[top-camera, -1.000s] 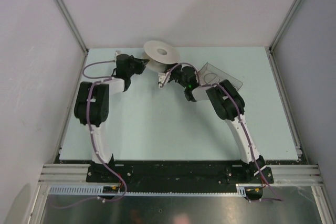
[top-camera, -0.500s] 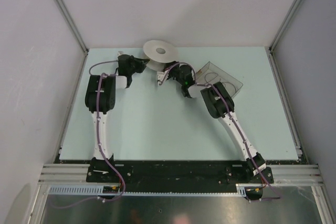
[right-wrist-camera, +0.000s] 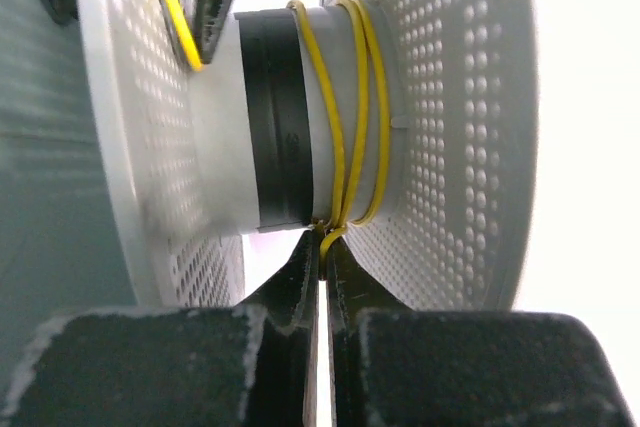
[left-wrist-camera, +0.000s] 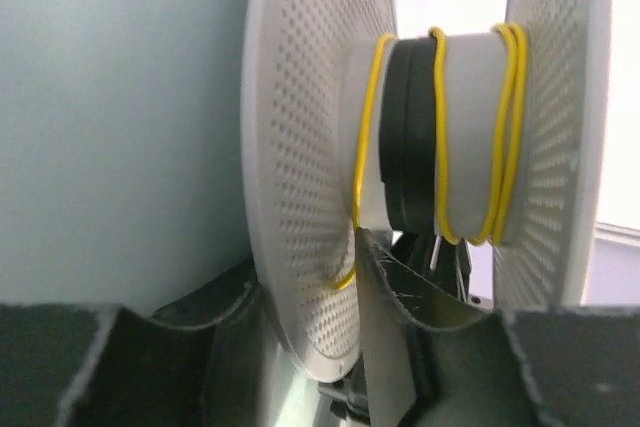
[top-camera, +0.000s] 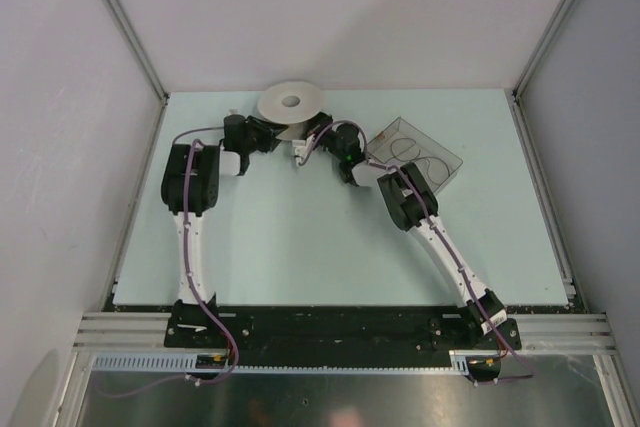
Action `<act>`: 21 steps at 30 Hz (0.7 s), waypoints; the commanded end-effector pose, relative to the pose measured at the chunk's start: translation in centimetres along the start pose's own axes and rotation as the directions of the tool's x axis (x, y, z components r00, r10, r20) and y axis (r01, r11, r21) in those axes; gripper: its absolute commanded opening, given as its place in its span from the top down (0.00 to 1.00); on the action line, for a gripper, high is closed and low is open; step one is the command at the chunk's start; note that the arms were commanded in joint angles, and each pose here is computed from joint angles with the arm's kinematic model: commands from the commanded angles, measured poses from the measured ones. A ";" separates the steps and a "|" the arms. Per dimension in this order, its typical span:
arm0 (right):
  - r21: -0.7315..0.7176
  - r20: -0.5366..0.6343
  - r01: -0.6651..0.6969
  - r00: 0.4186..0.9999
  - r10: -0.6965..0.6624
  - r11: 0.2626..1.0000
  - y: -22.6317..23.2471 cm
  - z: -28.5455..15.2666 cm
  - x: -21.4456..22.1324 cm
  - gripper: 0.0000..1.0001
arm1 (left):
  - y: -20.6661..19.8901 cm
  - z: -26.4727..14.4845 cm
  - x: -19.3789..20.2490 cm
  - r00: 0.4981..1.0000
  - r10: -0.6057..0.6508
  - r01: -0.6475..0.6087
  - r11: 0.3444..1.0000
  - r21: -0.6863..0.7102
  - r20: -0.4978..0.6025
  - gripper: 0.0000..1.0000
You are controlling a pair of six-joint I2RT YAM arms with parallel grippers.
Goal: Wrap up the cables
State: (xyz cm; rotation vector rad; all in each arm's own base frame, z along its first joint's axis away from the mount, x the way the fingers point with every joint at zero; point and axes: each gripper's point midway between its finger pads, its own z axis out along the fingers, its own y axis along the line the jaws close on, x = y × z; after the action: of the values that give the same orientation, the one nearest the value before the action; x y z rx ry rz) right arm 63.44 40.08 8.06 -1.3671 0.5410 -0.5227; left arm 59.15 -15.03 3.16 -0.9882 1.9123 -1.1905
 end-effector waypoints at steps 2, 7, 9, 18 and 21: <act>0.028 0.133 0.086 0.987 -0.089 0.996 0.7 1.4 -5.0 1.00 | -5.3 -3.6 0.3 0.997 0.065 -0.060 0.992 0.112 -0.049 0.55; 0.019 0.126 0.098 0.987 -0.100 0.995 1.0 1.4 -5.3 0.99 | -4.5 -5.3 -0.4 0.999 0.034 -0.031 0.996 0.080 -0.037 0.45; 0.017 0.124 0.103 0.987 -0.104 0.995 1.1 1.3 -5.5 0.98 | -4.2 -5.8 -0.6 0.999 0.028 -0.026 0.997 0.070 -0.036 0.44; 0.006 0.110 0.099 0.989 -0.099 0.995 1.0 -0.2 -6.6 0.82 | -2.5 -7.3 -1.1 0.999 -0.009 0.010 1.000 0.020 -0.037 0.39; 0.005 0.107 0.099 0.989 -0.099 0.995 1.2 -1.1 -6.9 0.79 | -2.4 -7.5 -1.1 0.999 -0.008 0.008 1.000 0.019 -0.039 0.38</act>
State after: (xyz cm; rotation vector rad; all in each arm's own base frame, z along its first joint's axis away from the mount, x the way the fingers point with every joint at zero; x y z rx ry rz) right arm 59.40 43.51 8.17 -1.4039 0.4299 -0.5112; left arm 54.04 -11.70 4.31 -1.0705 1.9728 -1.2031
